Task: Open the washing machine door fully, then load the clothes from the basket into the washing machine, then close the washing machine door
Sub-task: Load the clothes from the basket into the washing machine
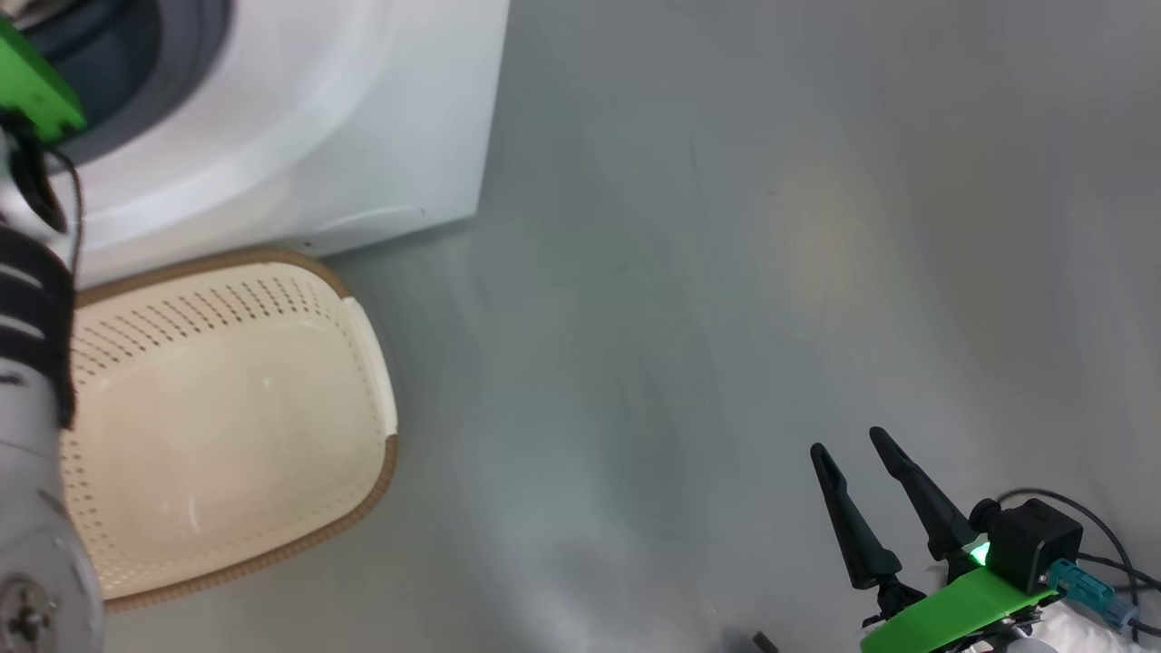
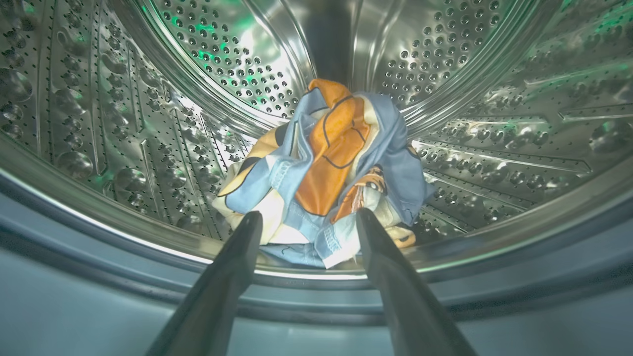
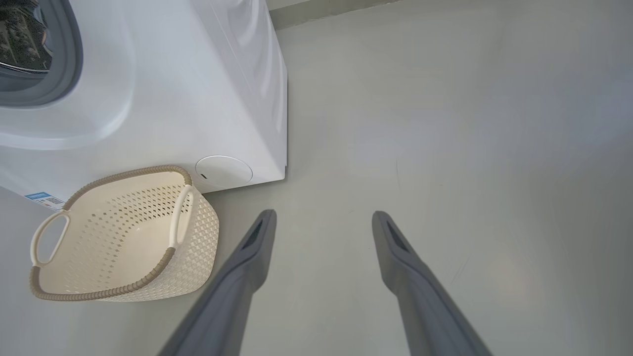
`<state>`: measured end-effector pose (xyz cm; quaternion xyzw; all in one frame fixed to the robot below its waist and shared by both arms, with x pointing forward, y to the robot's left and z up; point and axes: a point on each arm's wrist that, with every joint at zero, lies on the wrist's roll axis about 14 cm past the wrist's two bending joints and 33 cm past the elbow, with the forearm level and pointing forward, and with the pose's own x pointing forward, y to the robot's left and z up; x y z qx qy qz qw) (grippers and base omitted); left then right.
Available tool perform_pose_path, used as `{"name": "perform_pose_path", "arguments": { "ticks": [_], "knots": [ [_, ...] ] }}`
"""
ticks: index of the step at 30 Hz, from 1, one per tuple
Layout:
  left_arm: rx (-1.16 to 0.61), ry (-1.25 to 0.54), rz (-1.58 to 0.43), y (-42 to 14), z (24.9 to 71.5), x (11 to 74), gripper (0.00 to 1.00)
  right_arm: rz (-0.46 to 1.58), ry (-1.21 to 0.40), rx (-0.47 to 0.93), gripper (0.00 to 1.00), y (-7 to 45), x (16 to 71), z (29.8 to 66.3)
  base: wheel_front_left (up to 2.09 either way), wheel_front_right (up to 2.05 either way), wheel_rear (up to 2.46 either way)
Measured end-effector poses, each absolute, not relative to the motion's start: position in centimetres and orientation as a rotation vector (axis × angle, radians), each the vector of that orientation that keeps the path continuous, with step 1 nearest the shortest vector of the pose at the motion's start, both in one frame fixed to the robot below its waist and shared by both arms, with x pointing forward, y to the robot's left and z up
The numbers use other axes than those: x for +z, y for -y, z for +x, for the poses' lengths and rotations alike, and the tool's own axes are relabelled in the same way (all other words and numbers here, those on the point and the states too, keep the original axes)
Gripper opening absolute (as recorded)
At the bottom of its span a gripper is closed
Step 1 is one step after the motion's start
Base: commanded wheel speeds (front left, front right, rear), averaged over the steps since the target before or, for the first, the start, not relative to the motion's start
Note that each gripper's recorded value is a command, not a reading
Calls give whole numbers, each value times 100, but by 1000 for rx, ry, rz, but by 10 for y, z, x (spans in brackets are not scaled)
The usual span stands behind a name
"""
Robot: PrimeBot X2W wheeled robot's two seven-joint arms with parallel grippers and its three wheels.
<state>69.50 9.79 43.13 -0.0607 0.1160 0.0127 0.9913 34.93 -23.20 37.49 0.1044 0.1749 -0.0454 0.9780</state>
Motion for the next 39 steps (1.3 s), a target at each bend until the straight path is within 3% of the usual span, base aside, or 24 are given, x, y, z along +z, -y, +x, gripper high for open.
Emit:
{"name": "perform_pose_path", "arguments": {
  "ticks": [39],
  "knots": [
    [-21, -181, -205, -144, 521, 461, 100, 252, -81, 69, 100, 192, 458, 362, 0, 0, 0]
  ]
}}
